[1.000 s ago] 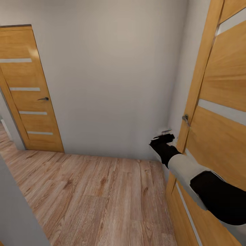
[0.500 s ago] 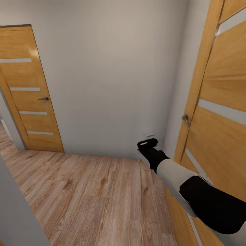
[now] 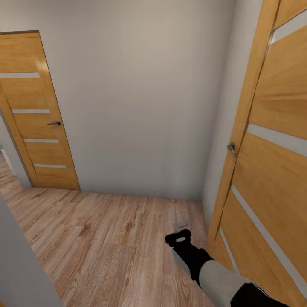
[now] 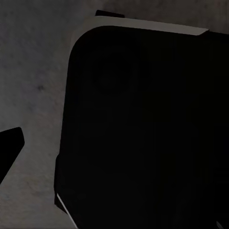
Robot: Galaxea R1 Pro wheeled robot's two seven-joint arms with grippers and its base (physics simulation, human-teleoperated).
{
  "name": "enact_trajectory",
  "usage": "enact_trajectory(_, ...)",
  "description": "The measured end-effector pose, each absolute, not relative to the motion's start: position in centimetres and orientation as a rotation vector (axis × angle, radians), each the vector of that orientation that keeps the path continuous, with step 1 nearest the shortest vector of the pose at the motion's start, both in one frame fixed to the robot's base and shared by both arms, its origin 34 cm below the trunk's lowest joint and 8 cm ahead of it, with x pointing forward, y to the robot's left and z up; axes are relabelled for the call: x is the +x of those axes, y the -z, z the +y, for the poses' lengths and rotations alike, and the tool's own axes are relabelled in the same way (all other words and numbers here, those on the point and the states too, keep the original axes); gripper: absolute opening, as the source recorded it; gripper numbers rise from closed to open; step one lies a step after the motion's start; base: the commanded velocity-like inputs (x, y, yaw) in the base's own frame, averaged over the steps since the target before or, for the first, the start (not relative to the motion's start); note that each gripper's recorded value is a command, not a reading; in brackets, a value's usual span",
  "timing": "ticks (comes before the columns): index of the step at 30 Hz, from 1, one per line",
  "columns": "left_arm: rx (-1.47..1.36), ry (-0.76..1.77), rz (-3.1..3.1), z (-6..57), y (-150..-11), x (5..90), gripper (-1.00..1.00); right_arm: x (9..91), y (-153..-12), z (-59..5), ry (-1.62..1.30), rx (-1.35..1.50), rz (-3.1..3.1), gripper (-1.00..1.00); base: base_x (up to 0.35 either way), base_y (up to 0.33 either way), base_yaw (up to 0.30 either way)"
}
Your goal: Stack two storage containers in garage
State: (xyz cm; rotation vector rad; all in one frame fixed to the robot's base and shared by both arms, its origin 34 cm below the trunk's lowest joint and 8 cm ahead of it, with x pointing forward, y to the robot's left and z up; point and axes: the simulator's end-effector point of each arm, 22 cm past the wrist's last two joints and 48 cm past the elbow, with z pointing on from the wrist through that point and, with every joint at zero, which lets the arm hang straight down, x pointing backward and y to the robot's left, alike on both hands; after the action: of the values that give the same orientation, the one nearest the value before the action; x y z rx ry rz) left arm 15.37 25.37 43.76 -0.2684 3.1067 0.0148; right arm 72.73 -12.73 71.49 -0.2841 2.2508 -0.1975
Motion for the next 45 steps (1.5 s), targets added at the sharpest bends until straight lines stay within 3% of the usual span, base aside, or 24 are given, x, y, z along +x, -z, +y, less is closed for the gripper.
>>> enact_trajectory(10,-0.273,-0.019,3.104,25.6,-43.8,15.4,1.0,58.4,-57.4,-15.0,0.121,-0.388,2.503,1.0,0.0,0.0,0.0)
enact_trajectory(24,-0.294,-0.02,3.105,25.7,-43.8,15.3,1.0,43.6,-49.7,-14.5,0.025,-0.505,2.676,1.0,0.0,0.0,0.0)
enact_trajectory(45,-0.304,-0.023,3.103,25.8,-43.8,15.3,1.0,39.5,-48.1,-15.6,-0.053,-0.534,2.733,1.0,0.0,0.0,0.0)
